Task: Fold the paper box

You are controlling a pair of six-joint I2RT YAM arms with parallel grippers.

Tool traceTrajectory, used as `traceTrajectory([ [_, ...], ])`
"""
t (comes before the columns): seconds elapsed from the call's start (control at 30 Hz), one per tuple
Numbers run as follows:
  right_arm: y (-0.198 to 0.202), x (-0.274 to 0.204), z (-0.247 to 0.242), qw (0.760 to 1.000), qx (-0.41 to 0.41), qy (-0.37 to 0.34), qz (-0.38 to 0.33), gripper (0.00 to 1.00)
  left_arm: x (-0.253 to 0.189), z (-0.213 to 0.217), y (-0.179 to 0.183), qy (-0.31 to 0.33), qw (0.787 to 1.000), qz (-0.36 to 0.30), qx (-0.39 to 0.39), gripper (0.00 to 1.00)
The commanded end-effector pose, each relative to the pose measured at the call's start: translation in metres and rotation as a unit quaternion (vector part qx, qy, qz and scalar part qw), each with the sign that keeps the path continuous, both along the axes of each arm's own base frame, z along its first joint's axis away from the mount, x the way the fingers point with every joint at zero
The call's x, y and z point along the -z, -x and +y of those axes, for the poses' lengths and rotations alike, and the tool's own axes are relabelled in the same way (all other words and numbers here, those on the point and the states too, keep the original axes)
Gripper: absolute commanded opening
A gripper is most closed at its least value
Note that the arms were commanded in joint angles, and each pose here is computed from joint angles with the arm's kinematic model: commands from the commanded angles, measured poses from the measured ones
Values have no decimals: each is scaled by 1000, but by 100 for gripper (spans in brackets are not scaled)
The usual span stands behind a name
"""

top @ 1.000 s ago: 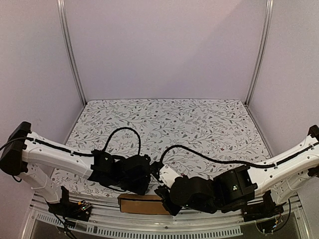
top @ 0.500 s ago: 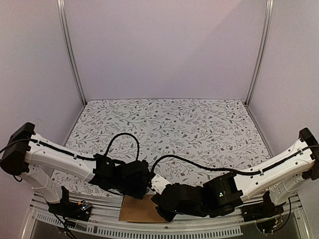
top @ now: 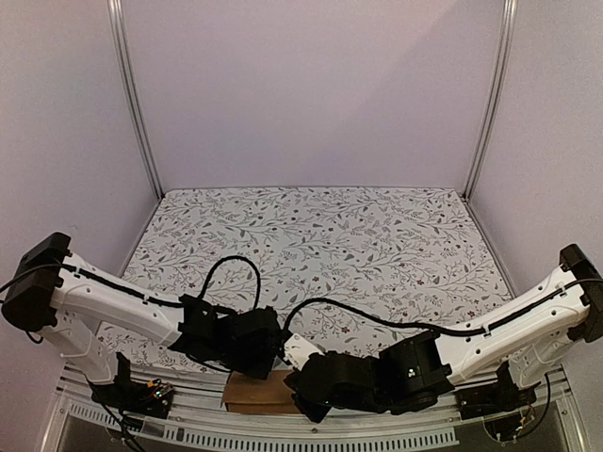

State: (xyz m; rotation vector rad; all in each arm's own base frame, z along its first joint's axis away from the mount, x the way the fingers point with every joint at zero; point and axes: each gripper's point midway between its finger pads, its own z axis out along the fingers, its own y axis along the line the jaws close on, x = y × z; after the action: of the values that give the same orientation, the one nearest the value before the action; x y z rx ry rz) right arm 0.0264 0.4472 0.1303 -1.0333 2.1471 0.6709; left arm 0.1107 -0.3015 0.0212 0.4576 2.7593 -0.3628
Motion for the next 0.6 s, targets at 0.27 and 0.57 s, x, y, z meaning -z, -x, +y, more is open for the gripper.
traceTrajectory([
  [0.27, 50, 32, 10, 993, -111, 35, 23, 4, 5, -17, 10, 22, 1000, 14, 11, 0],
  [0.57, 66, 48, 8, 989, -134, 62, 28, 4, 6, -22, 13, 27, 999, 18, 16, 0],
])
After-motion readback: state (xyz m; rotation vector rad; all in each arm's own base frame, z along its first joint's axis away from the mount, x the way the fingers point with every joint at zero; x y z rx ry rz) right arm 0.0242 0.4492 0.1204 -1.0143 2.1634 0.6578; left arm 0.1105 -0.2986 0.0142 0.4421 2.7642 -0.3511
